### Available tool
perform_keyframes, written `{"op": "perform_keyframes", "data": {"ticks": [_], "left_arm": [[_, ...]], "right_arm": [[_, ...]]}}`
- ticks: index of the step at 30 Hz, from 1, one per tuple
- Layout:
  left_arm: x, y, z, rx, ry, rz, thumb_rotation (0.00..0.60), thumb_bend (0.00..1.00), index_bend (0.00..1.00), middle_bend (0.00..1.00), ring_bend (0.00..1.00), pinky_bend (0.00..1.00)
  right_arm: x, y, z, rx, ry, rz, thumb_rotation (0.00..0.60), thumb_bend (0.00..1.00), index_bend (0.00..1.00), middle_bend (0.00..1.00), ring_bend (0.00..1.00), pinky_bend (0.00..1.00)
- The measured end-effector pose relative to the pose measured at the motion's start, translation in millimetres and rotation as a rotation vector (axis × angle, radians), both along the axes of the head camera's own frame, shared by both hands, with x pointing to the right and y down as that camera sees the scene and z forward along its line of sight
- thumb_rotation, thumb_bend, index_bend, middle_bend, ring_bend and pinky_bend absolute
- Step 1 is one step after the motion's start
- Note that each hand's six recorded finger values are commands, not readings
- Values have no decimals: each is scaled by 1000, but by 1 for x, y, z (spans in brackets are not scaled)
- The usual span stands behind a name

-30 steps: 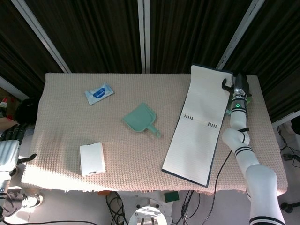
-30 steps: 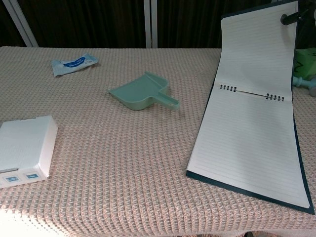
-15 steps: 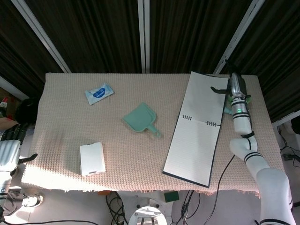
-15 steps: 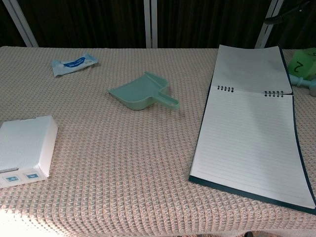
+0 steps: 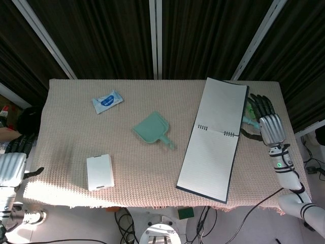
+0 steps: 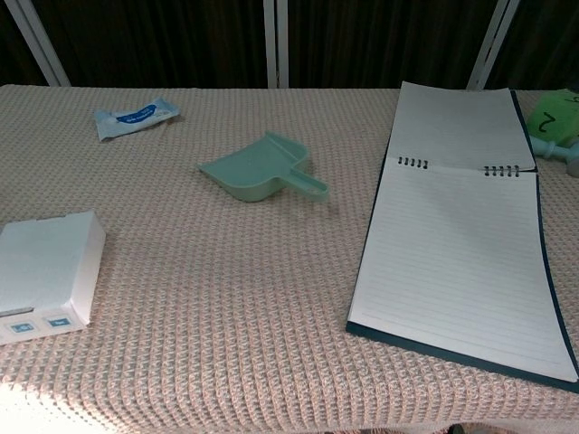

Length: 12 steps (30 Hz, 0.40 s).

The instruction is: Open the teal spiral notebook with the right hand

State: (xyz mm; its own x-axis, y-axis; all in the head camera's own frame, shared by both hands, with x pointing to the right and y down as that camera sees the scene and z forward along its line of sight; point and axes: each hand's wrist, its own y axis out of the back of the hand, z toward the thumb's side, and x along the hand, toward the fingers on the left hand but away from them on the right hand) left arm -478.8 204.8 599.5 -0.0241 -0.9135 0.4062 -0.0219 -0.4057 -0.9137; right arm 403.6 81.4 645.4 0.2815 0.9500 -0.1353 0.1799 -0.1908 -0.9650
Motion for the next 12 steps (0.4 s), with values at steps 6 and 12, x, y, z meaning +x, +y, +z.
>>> {"op": "perform_keyframes", "data": {"ticks": [6,12], "left_arm": [[8,4,-4,17,3,26,600,59,100,85,68,129],[9,7,-9,29,2,25,600,59,99,85,68,129]], "right_arm": [[47,90,-20,-47,234,100,600,151,0,0,0,0],[88,129,-38,-176,356,223,600,152,0,0,0,0]]}}
